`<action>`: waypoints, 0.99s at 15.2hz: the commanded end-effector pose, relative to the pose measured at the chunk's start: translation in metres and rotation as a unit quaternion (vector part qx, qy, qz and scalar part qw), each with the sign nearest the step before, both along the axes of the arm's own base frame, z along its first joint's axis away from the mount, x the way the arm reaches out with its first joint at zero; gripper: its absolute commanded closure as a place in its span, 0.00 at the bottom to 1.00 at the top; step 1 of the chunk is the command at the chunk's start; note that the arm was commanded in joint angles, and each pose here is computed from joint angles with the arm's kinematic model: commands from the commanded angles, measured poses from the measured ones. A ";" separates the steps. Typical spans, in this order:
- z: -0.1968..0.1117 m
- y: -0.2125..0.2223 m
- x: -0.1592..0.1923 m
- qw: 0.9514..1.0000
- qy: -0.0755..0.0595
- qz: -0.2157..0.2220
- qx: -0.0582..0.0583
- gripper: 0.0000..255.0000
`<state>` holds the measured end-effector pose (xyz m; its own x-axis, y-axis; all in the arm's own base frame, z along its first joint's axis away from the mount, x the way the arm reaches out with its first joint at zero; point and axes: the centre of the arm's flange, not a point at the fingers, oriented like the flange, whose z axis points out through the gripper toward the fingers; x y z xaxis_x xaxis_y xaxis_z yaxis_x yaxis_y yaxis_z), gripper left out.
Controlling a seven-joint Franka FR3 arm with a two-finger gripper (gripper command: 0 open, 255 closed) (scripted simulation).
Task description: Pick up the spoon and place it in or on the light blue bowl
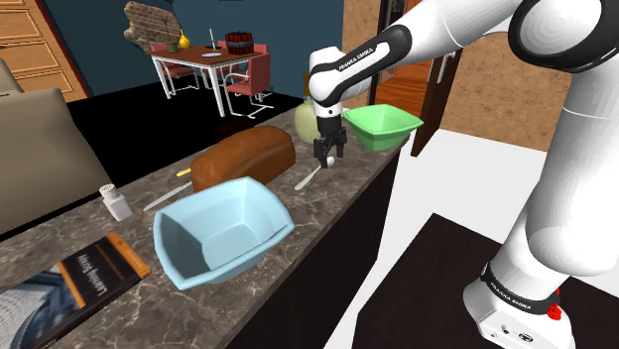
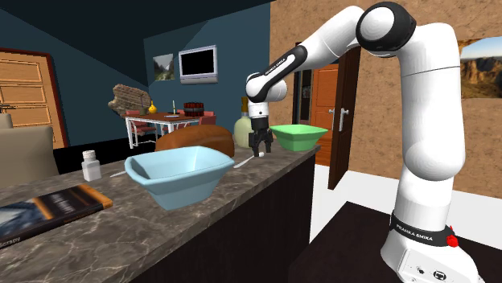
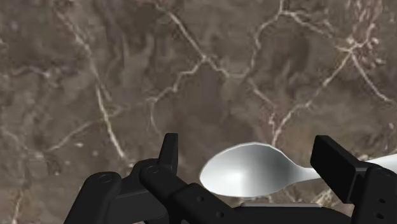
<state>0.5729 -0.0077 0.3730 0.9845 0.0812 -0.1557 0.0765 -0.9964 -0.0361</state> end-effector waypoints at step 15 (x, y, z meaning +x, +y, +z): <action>-0.001 0.000 0.000 1.000 0.000 0.000 0.000 1.00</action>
